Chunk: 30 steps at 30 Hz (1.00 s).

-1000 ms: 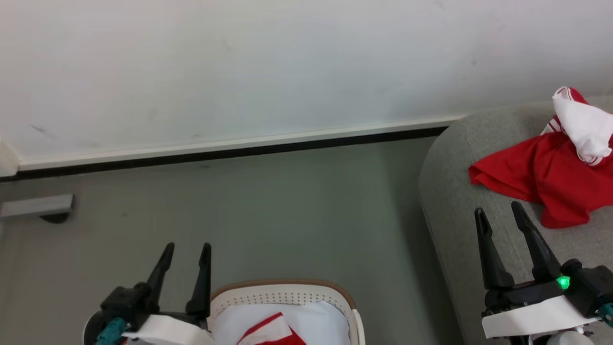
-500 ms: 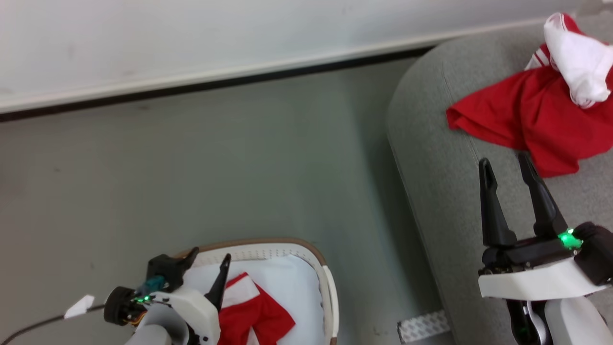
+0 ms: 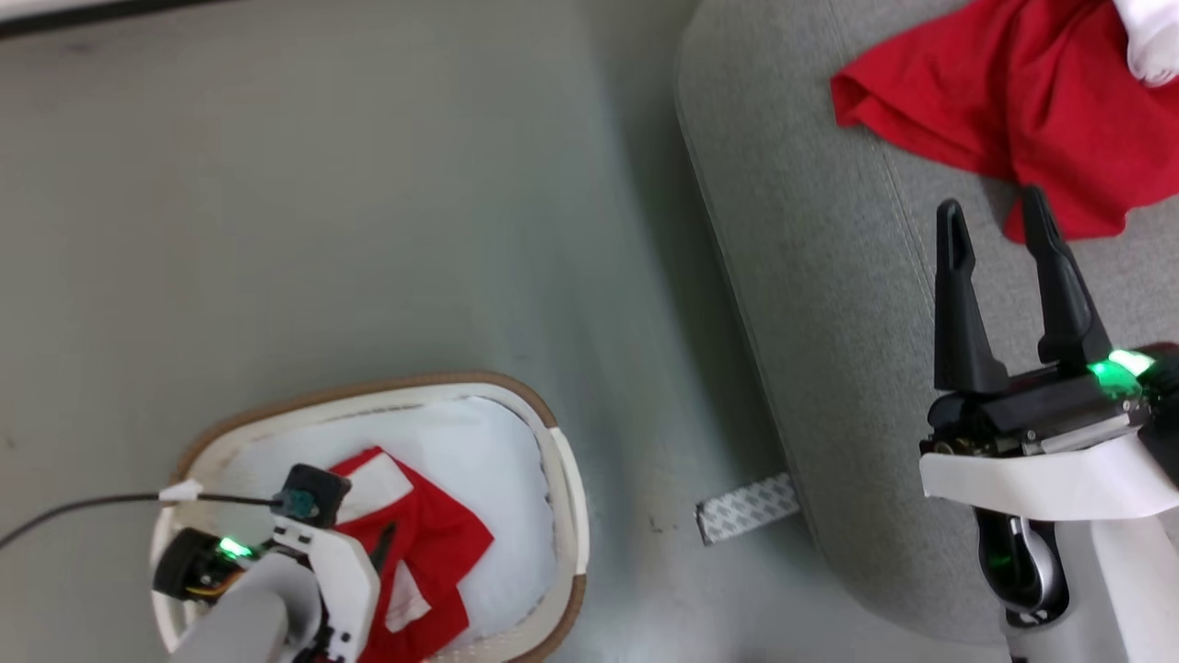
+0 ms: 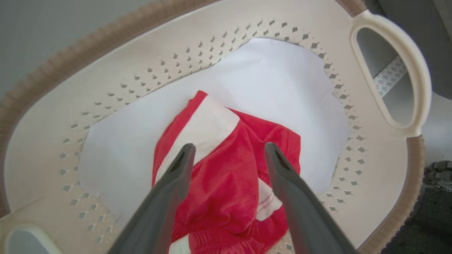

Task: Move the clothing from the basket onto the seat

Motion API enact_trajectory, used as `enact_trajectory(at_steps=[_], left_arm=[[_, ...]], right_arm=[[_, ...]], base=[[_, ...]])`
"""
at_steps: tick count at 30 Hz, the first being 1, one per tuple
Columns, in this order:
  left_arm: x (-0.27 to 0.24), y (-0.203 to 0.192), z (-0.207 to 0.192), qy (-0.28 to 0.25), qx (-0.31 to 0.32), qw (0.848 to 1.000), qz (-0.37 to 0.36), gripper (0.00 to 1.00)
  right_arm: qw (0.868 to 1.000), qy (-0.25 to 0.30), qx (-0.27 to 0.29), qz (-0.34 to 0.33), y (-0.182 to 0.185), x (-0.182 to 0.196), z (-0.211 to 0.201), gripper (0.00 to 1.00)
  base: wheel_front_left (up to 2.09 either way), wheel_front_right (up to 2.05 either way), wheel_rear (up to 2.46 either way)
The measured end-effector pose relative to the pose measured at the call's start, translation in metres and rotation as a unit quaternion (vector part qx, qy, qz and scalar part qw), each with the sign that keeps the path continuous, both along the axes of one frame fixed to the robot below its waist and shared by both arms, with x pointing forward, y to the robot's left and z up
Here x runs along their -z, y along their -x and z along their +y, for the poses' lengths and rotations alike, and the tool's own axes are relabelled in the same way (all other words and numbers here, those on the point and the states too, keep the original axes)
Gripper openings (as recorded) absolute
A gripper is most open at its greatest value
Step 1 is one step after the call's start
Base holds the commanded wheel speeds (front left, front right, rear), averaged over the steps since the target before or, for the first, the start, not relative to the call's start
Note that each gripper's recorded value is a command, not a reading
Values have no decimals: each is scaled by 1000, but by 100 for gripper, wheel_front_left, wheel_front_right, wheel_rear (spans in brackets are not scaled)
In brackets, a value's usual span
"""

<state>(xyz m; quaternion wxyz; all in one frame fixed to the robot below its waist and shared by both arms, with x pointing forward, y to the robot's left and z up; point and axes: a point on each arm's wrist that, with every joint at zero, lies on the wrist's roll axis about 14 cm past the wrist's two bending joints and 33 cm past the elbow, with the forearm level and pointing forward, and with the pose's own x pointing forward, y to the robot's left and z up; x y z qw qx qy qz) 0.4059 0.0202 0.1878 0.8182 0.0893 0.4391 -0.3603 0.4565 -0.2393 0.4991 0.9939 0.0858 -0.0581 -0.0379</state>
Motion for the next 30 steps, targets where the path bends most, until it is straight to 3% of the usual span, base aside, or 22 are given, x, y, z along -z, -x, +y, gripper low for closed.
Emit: enact_trajectory(at_steps=[7,19,20,22,24,30], left_arm=[[51,24,-1,-53,90,993,58,100],[111,33,-1,-111,161,974,115,100],[112,33,-2,-112,161,974,115,91],[113,33,-3,-111,160,974,115,41],[113,31,-4,-110,158,975,112,0],[92,31,-26,-68,140,983,94,0]], right_arm=[[1000,16,9,6,-13,9,-11,100],[998,25,29,46,-17,40,-26,100],[998,26,28,48,-18,42,-26,100],[998,25,28,51,-18,45,-26,100],[998,23,27,50,-19,45,-25,100],[999,21,19,27,-24,29,-21,100]], base=[[0,0,0],[0,0,0],[0,0,0],[0,0,0],[0,0,0],[0,0,0]])
